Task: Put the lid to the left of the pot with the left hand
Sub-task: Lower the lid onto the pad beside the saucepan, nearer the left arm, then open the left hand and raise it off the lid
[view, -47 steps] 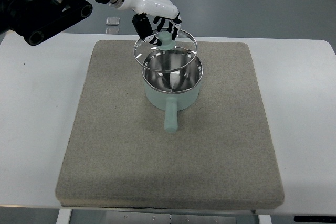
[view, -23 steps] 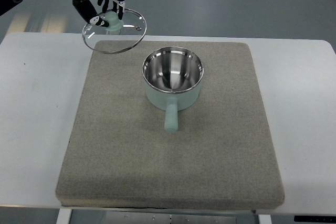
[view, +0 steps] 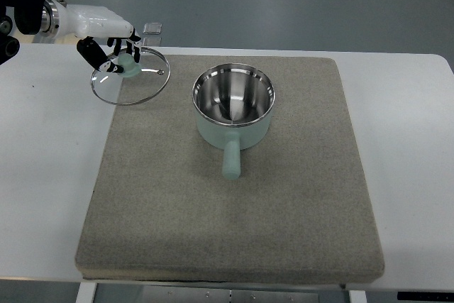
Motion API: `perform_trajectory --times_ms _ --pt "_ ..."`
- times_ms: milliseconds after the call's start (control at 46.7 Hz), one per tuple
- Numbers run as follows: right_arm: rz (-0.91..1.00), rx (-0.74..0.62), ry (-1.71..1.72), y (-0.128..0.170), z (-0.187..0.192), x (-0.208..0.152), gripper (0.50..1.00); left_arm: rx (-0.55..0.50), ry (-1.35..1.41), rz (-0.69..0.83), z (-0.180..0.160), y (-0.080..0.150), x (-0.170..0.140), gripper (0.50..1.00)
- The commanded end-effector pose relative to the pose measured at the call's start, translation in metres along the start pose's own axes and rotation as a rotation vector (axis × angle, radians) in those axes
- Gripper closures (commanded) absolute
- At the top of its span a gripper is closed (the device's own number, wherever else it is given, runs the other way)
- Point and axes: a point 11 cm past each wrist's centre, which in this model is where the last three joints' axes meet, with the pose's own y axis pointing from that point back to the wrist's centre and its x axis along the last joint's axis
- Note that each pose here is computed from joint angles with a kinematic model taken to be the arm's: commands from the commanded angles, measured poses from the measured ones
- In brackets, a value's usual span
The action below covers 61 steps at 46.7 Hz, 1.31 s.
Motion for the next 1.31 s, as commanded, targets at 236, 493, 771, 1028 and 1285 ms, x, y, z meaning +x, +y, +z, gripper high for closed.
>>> perform_trajectory --times_ms 236,493,771,1028,1285 --pt "0.0 0.002 0.0 0.0 0.0 0.0 0.579 -0.003 0.019 0.008 0.003 -0.023 -0.034 1.0" --pt "0.0 0.0 0.0 0.0 0.0 0.0 0.579 -0.011 0.025 0.006 0.008 -0.031 -0.035 1.0" --pt "0.0 0.002 0.0 0.0 0.0 0.0 0.579 -0.02 0.031 -0.005 0.011 -0.035 -0.041 1.0" --pt "0.0 0.0 0.0 0.0 0.0 0.0 0.577 -0.022 0.035 0.014 0.011 -0.035 -0.039 0.798" --pt "0.0 0.002 0.0 0.0 0.0 0.0 0.579 -0.027 0.029 0.065 0.013 -0.035 -0.033 0.508"
